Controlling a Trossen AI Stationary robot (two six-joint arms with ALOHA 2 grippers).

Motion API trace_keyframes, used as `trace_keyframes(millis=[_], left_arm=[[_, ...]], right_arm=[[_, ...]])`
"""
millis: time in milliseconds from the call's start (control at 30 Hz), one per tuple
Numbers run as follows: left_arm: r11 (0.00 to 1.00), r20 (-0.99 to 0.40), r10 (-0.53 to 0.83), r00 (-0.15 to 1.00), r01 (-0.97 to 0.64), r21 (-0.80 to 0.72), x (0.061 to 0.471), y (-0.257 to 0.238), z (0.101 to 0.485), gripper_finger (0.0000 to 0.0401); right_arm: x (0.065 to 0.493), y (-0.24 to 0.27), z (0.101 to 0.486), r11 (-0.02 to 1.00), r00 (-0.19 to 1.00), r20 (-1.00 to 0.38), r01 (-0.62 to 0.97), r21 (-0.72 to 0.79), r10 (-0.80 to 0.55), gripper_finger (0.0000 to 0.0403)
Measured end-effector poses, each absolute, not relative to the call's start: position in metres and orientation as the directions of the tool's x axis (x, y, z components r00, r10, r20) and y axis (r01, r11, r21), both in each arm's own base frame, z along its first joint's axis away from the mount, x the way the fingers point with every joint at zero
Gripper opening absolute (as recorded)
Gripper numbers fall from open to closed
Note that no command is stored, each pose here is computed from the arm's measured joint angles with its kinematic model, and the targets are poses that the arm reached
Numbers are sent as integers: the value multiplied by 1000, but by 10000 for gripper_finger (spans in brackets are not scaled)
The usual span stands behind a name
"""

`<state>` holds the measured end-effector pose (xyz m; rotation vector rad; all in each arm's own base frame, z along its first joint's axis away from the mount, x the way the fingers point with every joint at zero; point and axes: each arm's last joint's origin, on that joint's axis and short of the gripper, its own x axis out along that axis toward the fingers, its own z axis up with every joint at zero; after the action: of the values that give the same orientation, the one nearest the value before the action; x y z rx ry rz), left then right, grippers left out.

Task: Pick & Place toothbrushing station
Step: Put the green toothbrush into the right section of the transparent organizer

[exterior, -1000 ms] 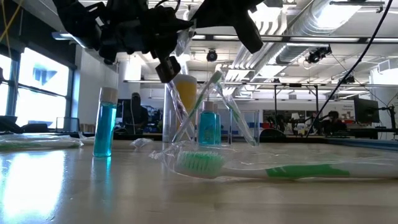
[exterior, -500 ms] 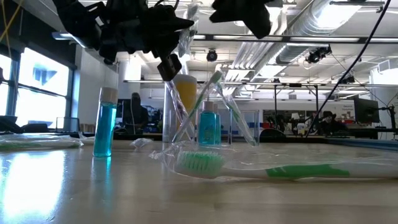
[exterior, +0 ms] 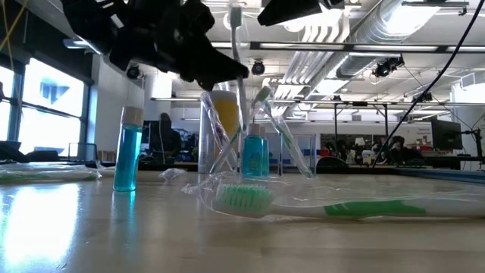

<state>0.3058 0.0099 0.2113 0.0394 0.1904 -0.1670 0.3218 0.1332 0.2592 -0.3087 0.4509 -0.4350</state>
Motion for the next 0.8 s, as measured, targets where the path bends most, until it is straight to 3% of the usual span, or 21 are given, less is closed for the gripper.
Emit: trace_keyframes(millis=[167,267,533,800], left_arm=[[964,-195,-93,976,138,229,306,-11,211,29],[950,-185,-82,979,133,282,306,-19,212,29],[945,-193,-79,978,135,299,306,-23,211,29],[947,-185,-40,982,96,305,306,-21,212,29]], right_arm=[[327,121,259,852,790,-345,400,-338,-508,110],[332,114,259,889,812,-372,361,-282,-449,114],[343,105,264,964,887,-399,157,-216,-234,110],[350,85,265,954,884,-385,182,-240,-265,110]])
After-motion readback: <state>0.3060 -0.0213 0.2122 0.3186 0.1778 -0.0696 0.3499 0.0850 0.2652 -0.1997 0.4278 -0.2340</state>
